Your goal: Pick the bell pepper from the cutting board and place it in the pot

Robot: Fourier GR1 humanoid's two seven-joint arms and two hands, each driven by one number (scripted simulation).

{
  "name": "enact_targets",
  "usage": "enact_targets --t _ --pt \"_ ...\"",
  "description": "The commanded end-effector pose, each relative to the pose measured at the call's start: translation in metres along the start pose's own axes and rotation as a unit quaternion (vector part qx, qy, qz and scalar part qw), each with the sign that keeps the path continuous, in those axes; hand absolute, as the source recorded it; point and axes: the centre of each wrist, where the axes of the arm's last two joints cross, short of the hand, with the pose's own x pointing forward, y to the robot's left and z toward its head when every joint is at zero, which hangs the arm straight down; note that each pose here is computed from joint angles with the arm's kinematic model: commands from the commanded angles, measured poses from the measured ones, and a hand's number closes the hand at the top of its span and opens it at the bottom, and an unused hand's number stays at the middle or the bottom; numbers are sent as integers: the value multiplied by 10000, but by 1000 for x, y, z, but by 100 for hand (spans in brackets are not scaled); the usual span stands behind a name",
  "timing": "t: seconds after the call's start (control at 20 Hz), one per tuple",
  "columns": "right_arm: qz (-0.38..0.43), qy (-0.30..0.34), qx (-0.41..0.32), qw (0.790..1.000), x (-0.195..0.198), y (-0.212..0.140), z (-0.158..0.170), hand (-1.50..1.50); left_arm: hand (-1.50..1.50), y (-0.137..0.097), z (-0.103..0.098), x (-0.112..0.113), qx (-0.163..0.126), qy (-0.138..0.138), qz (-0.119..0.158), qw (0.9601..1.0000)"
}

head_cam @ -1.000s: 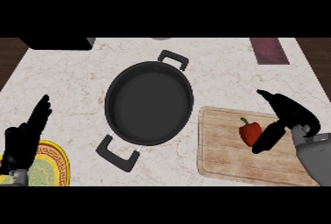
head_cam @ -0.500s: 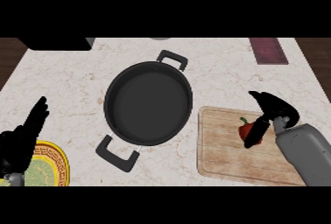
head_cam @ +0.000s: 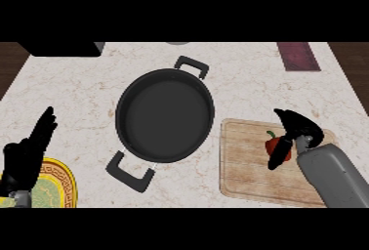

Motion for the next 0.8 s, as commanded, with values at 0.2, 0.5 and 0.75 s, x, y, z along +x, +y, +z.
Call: enact_targets --t 0.2,0.5,0.75 --pt "40 286 51 9996 9 13 -14 -150 0 9 -5 -6 52 46 -48 10000" --pt "415 -49 341 9985 -14 13 -27 150 0 19 -16 6 16 -47 -62 10000" --pt "443 -238 8 9987 4 17 -28 150 0 1 2 1 -80 31 30 10000"
